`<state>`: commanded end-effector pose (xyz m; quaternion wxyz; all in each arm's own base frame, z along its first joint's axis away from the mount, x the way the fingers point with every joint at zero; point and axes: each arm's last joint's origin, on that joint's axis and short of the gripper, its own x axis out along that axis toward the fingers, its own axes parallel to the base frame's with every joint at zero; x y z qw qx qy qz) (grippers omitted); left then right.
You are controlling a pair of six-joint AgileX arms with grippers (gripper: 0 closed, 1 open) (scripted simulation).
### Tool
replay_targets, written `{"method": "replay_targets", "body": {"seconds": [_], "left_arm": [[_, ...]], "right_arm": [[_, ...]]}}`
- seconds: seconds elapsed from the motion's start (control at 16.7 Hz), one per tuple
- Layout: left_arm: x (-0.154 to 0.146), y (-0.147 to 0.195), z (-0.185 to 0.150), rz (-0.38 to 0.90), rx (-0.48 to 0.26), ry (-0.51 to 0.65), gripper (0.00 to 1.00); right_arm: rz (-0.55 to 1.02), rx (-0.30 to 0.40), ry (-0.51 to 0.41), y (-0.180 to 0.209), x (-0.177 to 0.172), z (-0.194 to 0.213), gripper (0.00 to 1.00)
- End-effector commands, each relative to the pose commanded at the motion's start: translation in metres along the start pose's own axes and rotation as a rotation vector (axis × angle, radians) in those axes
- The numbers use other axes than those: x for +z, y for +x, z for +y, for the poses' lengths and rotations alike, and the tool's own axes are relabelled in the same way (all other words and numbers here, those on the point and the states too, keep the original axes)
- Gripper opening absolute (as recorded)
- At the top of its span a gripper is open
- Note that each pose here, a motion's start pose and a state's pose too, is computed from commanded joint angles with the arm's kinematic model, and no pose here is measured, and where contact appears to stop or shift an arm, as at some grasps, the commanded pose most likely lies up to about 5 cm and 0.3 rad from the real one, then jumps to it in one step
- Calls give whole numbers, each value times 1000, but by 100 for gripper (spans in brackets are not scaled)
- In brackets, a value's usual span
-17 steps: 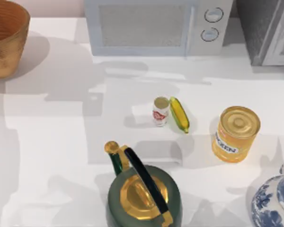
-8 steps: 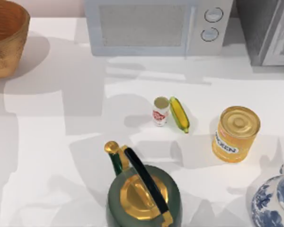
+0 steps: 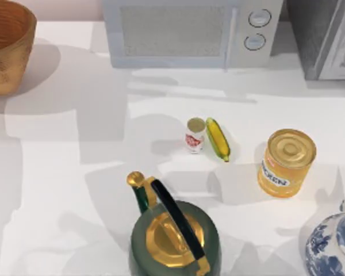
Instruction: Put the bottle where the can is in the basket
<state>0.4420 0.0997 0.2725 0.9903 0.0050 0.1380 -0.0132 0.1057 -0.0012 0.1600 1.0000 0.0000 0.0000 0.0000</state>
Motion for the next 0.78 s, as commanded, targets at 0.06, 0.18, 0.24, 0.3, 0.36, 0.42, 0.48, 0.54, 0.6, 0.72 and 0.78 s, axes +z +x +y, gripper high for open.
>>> {"method": "replay_targets", "body": {"seconds": [0.06,0.18,0.24,0.3,0.36,0.42,0.48,0.54,0.6,0.72,0.78], "left_arm": [[0,0,0,0,0,0,53],[0,0,0,0,0,0,68],[0,0,0,0,0,0,75],[0,0,0,0,0,0,83],[0,0,0,0,0,0,90],[0,0,0,0,0,0,98],[0,0,0,0,0,0,100],[0,0,0,0,0,0,100],[0,0,0,0,0,0,100],[0,0,0,0,0,0,100],[0,0,0,0,0,0,100]], "right_arm": [[0,0,0,0,0,0,100],[0,0,0,0,0,0,100],[0,0,0,0,0,0,100],[0,0,0,0,0,0,100],[0,0,0,0,0,0,100],[0,0,0,0,0,0,100],[0,0,0,0,0,0,100],[0,0,0,0,0,0,100],[0,0,0,0,0,0,100],[0,0,0,0,0,0,100],[0,0,0,0,0,0,100]]}}
